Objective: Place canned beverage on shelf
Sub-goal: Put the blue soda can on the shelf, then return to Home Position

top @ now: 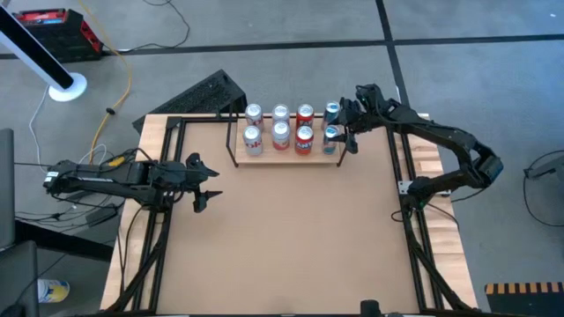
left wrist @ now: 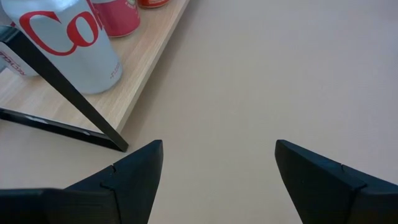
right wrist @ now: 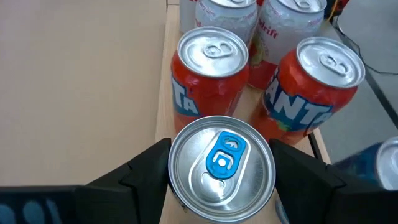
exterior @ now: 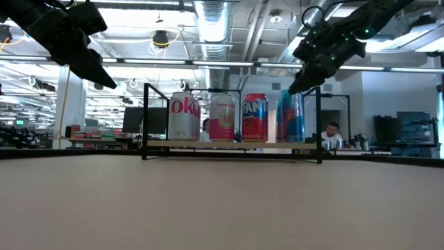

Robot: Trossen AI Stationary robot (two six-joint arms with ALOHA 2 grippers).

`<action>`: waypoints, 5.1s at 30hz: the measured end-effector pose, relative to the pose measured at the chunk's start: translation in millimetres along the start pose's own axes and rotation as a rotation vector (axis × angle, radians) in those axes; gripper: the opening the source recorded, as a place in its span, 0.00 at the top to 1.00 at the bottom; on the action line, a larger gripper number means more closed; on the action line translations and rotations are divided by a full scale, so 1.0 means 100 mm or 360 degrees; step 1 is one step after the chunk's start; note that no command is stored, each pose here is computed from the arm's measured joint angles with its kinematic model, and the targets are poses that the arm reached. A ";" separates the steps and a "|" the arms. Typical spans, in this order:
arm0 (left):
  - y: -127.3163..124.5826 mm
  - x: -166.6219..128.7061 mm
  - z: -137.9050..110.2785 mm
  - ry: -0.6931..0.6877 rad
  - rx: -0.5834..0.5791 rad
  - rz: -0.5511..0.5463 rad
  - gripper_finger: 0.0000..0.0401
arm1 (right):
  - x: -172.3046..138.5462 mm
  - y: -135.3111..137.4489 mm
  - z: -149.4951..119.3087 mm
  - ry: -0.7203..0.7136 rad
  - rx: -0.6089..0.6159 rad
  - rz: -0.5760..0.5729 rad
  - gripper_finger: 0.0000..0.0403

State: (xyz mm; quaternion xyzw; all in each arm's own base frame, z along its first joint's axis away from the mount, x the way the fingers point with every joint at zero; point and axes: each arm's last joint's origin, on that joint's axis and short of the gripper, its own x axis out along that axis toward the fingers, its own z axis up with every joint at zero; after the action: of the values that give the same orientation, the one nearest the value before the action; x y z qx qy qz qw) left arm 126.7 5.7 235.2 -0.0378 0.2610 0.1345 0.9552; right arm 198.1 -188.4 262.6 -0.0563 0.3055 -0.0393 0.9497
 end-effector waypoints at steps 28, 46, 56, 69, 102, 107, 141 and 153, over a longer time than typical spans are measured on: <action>0.00 0.00 0.00 0.0006 0.0016 -0.0015 0.26 | -0.38 0.02 0.45 -0.0162 0.0063 -0.0210 0.17; -0.01 0.00 0.02 -0.0021 0.0026 -0.0069 0.26 | -0.31 1.33 0.88 0.0029 0.0223 0.0264 0.29; -0.09 -0.11 0.20 -0.0492 0.0121 -0.0383 0.26 | -0.37 1.91 0.67 -0.0057 0.0066 0.0090 0.60; 0.05 -0.18 -0.22 -0.0940 -0.0154 -0.0166 0.26 | -0.37 1.75 -0.32 -0.0762 0.0412 -0.0083 0.91; 0.06 0.12 -0.70 -0.0868 -0.0249 -0.0113 0.26 | -0.26 1.72 -1.18 -0.0837 0.0547 -0.0213 0.87; 0.06 0.12 -0.71 -0.0867 -0.0250 -0.0112 0.26 | -0.25 1.73 -1.20 -0.0786 0.0548 -0.0213 0.87; 0.06 0.12 -0.71 -0.0863 -0.0249 -0.0112 0.26 | -0.21 1.74 -1.27 -0.0662 0.0549 -0.0213 0.87; 0.06 0.12 -0.71 -0.0863 -0.0249 -0.0112 0.26 | -0.21 1.74 -1.28 -0.0662 0.0550 -0.0213 0.87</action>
State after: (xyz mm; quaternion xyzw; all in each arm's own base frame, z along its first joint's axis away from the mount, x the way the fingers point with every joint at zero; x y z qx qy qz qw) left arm 100.4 4.5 167.5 -0.0829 -0.0166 0.1263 0.9884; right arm 113.6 -24.4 149.0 0.0795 0.0883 -0.1412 0.9828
